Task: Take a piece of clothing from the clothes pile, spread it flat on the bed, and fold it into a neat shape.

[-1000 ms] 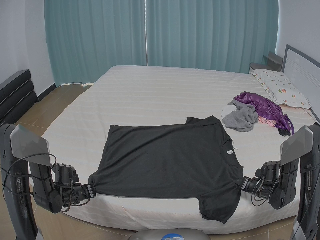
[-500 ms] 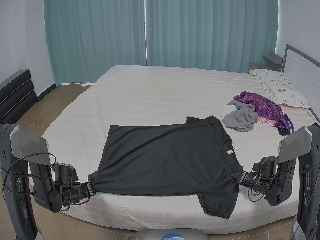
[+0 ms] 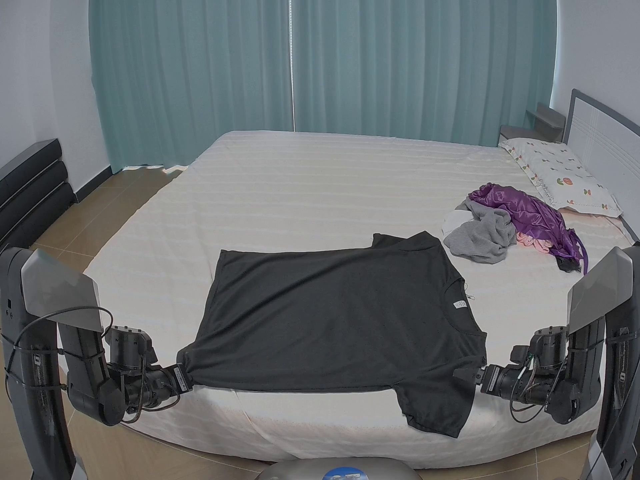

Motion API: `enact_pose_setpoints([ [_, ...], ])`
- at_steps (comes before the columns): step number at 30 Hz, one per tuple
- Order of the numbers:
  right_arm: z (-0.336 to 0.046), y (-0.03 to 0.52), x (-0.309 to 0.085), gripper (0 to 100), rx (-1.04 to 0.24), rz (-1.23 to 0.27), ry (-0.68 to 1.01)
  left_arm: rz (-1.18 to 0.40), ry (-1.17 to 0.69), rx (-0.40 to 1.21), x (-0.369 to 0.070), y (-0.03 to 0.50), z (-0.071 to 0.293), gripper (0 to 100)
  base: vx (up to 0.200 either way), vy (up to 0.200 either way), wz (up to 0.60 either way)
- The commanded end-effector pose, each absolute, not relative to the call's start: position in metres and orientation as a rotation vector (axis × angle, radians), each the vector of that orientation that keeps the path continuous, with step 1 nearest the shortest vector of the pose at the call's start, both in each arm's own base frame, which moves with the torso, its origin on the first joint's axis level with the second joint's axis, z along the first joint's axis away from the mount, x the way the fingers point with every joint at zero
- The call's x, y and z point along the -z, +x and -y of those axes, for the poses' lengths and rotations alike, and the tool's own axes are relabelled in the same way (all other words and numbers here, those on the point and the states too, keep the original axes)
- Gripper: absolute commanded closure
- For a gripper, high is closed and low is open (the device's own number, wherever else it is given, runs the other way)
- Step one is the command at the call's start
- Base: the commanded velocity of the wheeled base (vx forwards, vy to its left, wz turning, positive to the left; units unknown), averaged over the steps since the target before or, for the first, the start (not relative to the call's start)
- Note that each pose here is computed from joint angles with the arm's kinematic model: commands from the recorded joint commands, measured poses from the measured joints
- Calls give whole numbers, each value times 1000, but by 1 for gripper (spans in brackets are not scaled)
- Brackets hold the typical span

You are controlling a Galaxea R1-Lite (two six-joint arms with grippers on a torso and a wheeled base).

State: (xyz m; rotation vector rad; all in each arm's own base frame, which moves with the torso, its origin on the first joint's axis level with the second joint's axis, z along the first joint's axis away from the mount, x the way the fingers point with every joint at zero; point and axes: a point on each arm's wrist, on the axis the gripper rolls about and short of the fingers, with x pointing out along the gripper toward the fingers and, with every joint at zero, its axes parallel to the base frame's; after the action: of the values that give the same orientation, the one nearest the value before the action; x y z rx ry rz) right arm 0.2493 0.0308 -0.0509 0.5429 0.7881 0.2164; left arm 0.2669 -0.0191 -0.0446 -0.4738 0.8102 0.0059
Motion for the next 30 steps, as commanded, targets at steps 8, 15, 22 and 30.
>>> enact_pose_setpoints([
  [8,-34,231,61,0,-253,-876,469,-816,-475,-5,45,266,20,100,0,0,0],
  [15,-38,238,61,0,-269,-850,476,-816,-475,-5,45,266,20,100,0,0,0],
  [22,-44,246,58,0,-273,-821,518,-814,-475,-5,45,266,20,100,0,0,0],
  [30,-43,243,58,100,-224,-825,511,-813,-475,-4,45,266,20,100,0,0,0],
])
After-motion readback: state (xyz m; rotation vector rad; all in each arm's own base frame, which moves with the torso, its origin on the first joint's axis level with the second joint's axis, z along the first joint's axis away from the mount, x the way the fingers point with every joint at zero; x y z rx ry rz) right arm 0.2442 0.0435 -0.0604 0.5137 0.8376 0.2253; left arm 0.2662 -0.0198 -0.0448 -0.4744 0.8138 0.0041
